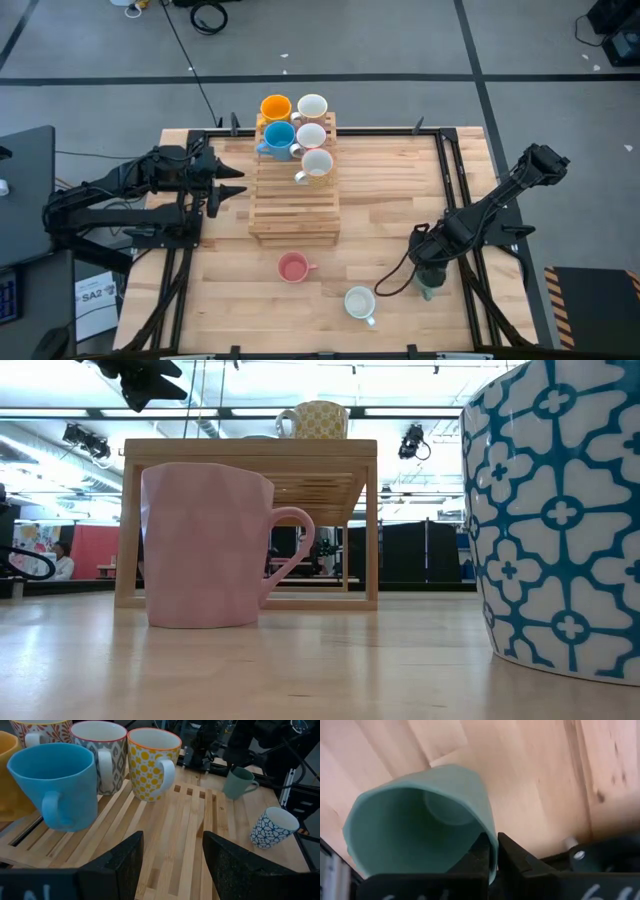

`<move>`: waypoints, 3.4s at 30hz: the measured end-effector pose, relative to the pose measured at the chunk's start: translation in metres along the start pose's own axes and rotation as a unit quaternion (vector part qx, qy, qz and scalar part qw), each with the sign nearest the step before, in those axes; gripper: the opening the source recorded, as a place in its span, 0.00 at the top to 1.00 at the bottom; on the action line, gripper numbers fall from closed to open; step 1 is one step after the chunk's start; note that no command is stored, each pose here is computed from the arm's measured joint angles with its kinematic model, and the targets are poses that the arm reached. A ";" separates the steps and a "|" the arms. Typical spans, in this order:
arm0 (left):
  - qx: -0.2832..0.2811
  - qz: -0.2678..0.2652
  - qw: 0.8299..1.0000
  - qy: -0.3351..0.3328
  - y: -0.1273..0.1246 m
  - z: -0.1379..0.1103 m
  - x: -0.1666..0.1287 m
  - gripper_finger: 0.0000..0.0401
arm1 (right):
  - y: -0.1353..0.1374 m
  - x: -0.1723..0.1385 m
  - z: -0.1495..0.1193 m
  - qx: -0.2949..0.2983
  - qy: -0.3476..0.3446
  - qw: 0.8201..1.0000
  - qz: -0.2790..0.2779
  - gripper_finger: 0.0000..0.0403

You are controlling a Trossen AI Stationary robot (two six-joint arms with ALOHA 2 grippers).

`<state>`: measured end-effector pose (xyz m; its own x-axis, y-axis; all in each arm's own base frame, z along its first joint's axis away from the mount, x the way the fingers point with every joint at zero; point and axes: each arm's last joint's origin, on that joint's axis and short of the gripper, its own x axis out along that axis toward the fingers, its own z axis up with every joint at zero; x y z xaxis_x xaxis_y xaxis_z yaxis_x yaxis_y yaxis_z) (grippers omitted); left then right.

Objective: Place coffee mugs
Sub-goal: Put the green mug on the shelf

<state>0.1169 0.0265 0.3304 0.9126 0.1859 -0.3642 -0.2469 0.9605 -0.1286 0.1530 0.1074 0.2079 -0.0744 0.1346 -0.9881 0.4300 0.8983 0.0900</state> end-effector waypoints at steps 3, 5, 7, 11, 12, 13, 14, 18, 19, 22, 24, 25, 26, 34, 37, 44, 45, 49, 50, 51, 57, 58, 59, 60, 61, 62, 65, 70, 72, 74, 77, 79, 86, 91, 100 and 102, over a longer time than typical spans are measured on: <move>0.000 0.000 1.000 0.000 0.000 0.000 0.000 0.48 | 0.000 0.000 0.000 0.048 0.000 0.999 0.002 0.93; 0.000 0.000 1.000 0.000 0.000 0.000 0.000 0.48 | 0.001 0.000 0.001 0.073 -0.004 0.997 0.009 0.93; 0.000 0.000 1.000 0.000 0.000 0.000 0.000 0.48 | 0.003 0.000 0.003 0.105 -0.008 0.994 0.018 0.94; 0.000 0.000 1.000 0.000 0.000 0.000 0.000 0.48 | 0.002 -0.001 0.009 0.195 -0.014 0.980 0.031 0.95; 0.000 0.000 1.000 0.000 0.000 0.000 0.000 0.48 | 0.002 -0.001 0.010 0.218 -0.016 0.975 0.035 0.95; 0.000 0.000 1.000 0.000 0.000 0.000 0.000 0.48 | 0.002 -0.002 0.012 0.240 -0.017 0.970 0.039 0.94; 0.000 0.000 1.000 0.000 0.000 0.000 0.000 0.48 | 0.002 -0.002 0.014 0.258 -0.018 0.965 0.044 0.94; 0.000 0.000 1.000 0.000 0.000 0.000 0.000 0.48 | 0.001 -0.006 0.021 0.300 -0.024 0.952 0.061 0.93; 0.000 0.000 1.000 0.000 0.000 0.000 0.000 0.48 | 0.001 -0.010 0.024 0.304 -0.027 0.950 0.066 0.94; 0.000 0.000 1.000 0.006 0.000 0.000 0.004 0.48 | 0.004 -0.025 0.032 0.310 -0.051 0.945 0.089 0.95; -0.001 0.001 1.000 0.012 0.000 0.001 0.008 0.48 | 0.005 -0.036 0.038 0.311 -0.069 0.942 0.105 0.94; -0.001 0.000 1.000 0.012 0.000 0.001 0.011 0.48 | 0.006 -0.042 0.041 0.314 -0.078 0.939 0.113 0.94; -0.001 -0.002 1.000 0.010 -0.001 0.003 0.014 0.48 | 0.006 -0.049 0.044 0.315 -0.087 0.938 0.120 0.94; 0.018 -0.077 0.995 -0.053 -0.026 0.020 0.046 0.48 | 0.003 -0.096 0.062 0.332 -0.137 0.915 0.181 0.94; 0.046 -0.113 0.989 -0.084 -0.042 0.026 0.059 0.49 | -0.001 -0.111 0.068 0.347 -0.150 0.904 0.201 0.94; 0.102 -0.137 0.976 -0.132 -0.079 0.027 0.085 0.54 | -0.011 -0.136 0.078 0.374 -0.177 0.880 0.235 0.94; 0.109 -0.135 0.975 -0.137 -0.083 0.026 0.089 0.54 | -0.013 -0.138 0.080 0.378 -0.181 0.876 0.239 0.94; 0.131 -0.121 0.972 -0.150 -0.098 0.021 0.104 0.54 | -0.020 -0.143 0.087 0.398 -0.192 0.862 0.249 0.94; 0.135 -0.117 0.972 -0.153 -0.101 0.020 0.109 0.54 | -0.021 -0.144 0.089 0.401 -0.195 0.859 0.252 0.94; 0.141 -0.112 0.972 -0.154 -0.104 0.018 0.113 0.54 | -0.022 -0.145 0.091 0.401 -0.200 0.856 0.257 0.94; 0.161 -0.082 0.968 -0.176 -0.118 0.010 0.140 0.54 | -0.029 -0.148 0.097 0.411 -0.213 0.845 0.266 0.94; 0.166 -0.076 0.966 -0.181 -0.119 0.009 0.145 0.54 | -0.030 -0.148 0.098 0.413 -0.214 0.844 0.266 0.94; 0.168 -0.073 0.965 -0.186 -0.121 0.007 0.149 0.54 | -0.031 -0.149 0.098 0.414 -0.215 0.844 0.266 0.94; 0.170 -0.072 0.964 -0.191 -0.122 0.006 0.153 0.54 | -0.032 -0.149 0.098 0.415 -0.216 0.843 0.266 0.94; 0.172 -0.069 0.963 -0.195 -0.123 0.005 0.157 0.54 | -0.032 -0.149 0.099 0.416 -0.216 0.843 0.266 0.94; 0.172 -0.065 0.962 -0.199 -0.124 0.003 0.161 0.54 | -0.033 -0.149 0.099 0.417 -0.217 0.842 0.265 0.94; 0.168 -0.062 0.960 -0.215 -0.127 0.000 0.170 0.54 | -0.033 -0.149 0.099 0.417 -0.217 0.842 0.265 0.93; 0.173 -0.045 0.956 -0.233 -0.129 -0.005 0.183 0.54 | -0.033 -0.149 0.099 0.417 -0.217 0.842 0.265 0.94; 0.176 -0.041 0.955 -0.235 -0.130 -0.007 0.187 0.54 | -0.033 -0.149 0.099 0.417 -0.217 0.842 0.266 0.94; 0.175 -0.035 0.955 -0.237 -0.130 -0.009 0.191 0.54 | -0.033 -0.149 0.099 0.417 -0.217 0.842 0.266 0.93; 0.176 -0.028 0.956 -0.232 -0.126 -0.013 0.198 0.54 | -0.033 -0.149 0.099 0.417 -0.217 0.842 0.266 0.93; 0.173 -0.021 0.959 -0.224 -0.122 -0.015 0.203 0.54 | -0.033 -0.149 0.099 0.417 -0.217 0.842 0.266 0.94; 0.156 -0.014 0.966 -0.206 -0.115 -0.023 0.217 0.54 | -0.033 -0.149 0.099 0.418 -0.219 0.841 0.264 0.93; 0.152 -0.018 0.965 -0.215 -0.115 -0.024 0.219 0.54 | -0.033 -0.149 0.100 0.419 -0.224 0.840 0.263 0.94; 0.155 -0.017 0.962 -0.223 -0.123 0.001 0.220 0.59 | -0.033 -0.149 0.100 0.419 -0.226 0.839 0.264 0.93; 0.160 -0.016 0.964 -0.212 -0.125 0.006 0.221 0.61 | -0.033 -0.149 0.100 0.419 -0.226 0.839 0.264 0.93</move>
<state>0.3513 -0.0511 0.2714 0.9860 0.1576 0.0545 -0.1650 0.9693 0.1825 0.2399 0.0157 0.3401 0.5935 0.0783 -0.8010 0.7907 0.1289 0.5984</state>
